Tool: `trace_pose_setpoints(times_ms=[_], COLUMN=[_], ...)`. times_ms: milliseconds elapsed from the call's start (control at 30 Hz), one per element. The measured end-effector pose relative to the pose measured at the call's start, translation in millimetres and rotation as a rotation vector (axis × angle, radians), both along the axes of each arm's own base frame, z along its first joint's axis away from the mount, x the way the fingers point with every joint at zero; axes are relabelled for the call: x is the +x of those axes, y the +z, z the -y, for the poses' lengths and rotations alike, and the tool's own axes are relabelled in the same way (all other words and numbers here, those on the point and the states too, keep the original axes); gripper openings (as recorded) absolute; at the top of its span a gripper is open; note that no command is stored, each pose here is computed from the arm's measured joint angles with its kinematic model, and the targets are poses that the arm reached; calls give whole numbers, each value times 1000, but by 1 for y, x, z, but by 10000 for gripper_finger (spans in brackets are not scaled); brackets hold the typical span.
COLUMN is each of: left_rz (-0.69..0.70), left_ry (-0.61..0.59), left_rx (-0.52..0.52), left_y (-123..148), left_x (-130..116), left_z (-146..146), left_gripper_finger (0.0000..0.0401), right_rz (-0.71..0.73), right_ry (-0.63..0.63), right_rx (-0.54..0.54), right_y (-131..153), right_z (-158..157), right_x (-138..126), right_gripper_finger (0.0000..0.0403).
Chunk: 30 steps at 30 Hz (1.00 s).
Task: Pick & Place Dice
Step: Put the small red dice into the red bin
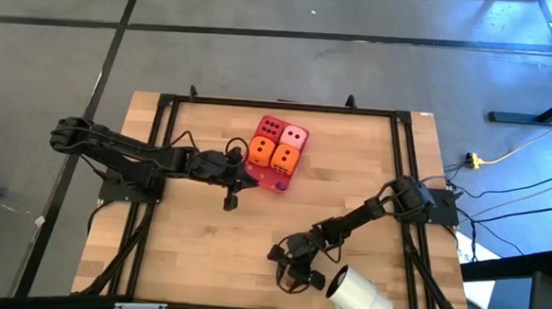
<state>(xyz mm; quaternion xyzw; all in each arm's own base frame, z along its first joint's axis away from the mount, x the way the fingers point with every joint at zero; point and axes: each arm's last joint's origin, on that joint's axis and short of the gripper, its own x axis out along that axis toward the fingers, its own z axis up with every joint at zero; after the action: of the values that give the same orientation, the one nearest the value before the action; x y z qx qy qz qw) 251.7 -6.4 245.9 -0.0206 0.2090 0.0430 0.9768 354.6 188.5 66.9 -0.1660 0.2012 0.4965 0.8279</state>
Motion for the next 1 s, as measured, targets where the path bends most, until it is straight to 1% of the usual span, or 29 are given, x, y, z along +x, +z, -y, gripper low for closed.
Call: trace_pose_setpoints(times_ms=[333, 533, 733, 1000], left_rz=[-10, -10, -11, -12], left_ry=[0, -1, -2, -4], left_rx=[3, 4, 7, 10], left_y=[-1, -1, -1, -1], left_x=[0, 0, 0, 0], left_z=[0, 0, 0, 0], left_gripper_finger=[31, 31, 31, 31], right_rz=[-12, -20, -24, -31], right_ry=[-12, -16, -17, -32], right_rx=[-21, -26, -22, -22], right_y=[-2, -2, -3, -3], right_z=[6, 8, 13, 15], right_x=[2, 2, 4, 5], right_gripper_finger=[147, 124, 112, 111])
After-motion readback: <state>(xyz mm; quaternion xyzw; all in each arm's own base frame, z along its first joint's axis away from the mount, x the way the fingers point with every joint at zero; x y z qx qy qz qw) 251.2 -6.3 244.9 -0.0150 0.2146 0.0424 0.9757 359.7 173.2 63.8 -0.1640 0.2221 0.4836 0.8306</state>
